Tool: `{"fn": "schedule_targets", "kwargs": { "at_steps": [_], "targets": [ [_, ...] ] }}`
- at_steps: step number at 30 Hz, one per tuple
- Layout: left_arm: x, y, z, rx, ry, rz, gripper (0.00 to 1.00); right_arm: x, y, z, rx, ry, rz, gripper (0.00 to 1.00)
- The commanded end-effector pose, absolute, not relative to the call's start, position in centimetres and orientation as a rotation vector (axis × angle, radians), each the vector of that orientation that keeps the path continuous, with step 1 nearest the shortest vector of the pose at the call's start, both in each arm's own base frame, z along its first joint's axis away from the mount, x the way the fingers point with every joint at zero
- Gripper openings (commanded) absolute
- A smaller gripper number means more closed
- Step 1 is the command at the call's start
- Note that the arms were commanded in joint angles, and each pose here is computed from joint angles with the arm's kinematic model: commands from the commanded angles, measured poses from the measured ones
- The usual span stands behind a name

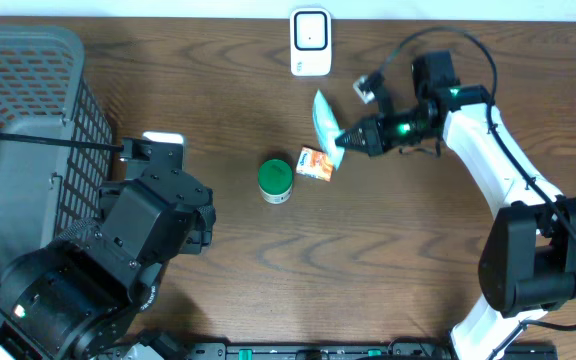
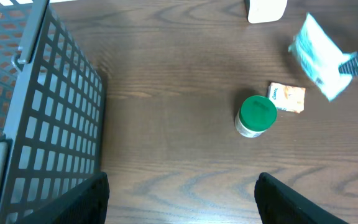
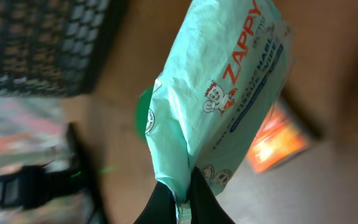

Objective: Scan the item barcode
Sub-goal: 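Carry the wipes pack up toward the white scanner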

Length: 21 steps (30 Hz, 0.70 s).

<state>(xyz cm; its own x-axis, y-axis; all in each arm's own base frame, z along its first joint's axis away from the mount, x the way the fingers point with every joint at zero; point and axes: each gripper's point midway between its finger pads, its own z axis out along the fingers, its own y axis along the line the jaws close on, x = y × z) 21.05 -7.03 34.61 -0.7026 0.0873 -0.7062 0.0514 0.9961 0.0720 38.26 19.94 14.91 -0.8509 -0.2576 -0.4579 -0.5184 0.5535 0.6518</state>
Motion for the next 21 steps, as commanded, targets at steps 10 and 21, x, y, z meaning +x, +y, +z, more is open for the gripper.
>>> {"fn": "schedule_targets", "kwargs": {
  "at_steps": [10,21],
  "targets": [
    [21.1,-6.7,35.0,0.069,2.341,0.065,0.75,48.0,20.8,17.7,-0.646,2.247,0.552,0.01],
    [21.1,-6.7,35.0,0.069,2.340,0.064,0.75,53.8,21.0,18.5,-0.556,2.062,0.471,0.01]
  ]
}}
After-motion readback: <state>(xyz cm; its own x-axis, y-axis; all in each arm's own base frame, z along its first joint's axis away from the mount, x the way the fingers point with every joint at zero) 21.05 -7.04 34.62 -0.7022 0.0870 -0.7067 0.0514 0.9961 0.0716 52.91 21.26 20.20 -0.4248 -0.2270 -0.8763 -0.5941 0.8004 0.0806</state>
